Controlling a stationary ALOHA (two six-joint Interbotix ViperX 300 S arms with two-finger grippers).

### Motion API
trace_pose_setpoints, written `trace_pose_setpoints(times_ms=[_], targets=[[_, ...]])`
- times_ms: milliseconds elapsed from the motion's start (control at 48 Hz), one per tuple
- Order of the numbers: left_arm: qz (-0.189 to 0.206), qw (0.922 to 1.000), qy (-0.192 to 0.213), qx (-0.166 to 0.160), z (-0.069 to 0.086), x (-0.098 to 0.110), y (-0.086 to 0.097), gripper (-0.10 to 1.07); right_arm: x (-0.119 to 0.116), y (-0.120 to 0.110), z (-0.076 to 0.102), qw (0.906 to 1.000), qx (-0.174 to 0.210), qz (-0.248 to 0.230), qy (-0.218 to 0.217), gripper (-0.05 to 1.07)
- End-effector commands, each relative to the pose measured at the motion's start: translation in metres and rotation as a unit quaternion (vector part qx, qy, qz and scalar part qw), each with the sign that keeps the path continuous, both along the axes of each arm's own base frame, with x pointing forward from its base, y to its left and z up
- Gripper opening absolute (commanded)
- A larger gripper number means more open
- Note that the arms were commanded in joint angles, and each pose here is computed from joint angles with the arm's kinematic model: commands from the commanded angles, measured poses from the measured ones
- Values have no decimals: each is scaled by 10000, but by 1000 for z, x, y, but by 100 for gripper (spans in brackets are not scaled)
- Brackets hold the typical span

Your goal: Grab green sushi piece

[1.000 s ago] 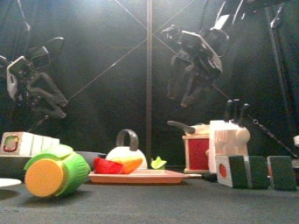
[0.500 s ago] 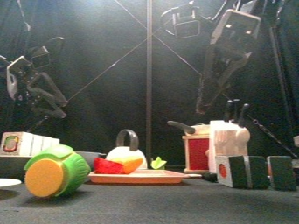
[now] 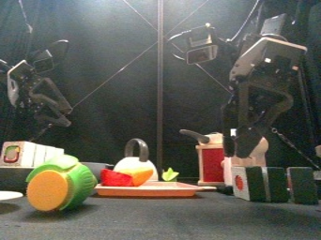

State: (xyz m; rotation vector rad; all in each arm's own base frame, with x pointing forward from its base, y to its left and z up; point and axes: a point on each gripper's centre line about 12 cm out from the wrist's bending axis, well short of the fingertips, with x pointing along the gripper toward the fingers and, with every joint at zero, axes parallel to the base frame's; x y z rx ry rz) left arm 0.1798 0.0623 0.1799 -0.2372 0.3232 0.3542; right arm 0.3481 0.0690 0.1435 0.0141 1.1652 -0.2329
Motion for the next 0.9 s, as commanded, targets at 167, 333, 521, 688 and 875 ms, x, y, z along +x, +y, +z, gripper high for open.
trace_pose_setpoints(times_ms=[167,333,521,688,875], targets=[[20,9999,-99,19,5,2,1,96,3,2,-1,9999,116,-73,9,97],[20,9999,-99,19,5,2,1,96,4,1,-10,9999,73,-78,132,96],[20,9999,-99,19,5,2,1,96,3,1,-14,9998,55,-78,190,94],[20,9999,-99,19,5,2,1,96,4,1,-14,9998,45,-70,174,85],[20,9999,-99,19,5,2,1,96,7,1,-11,9999,49,-65,129,72]])
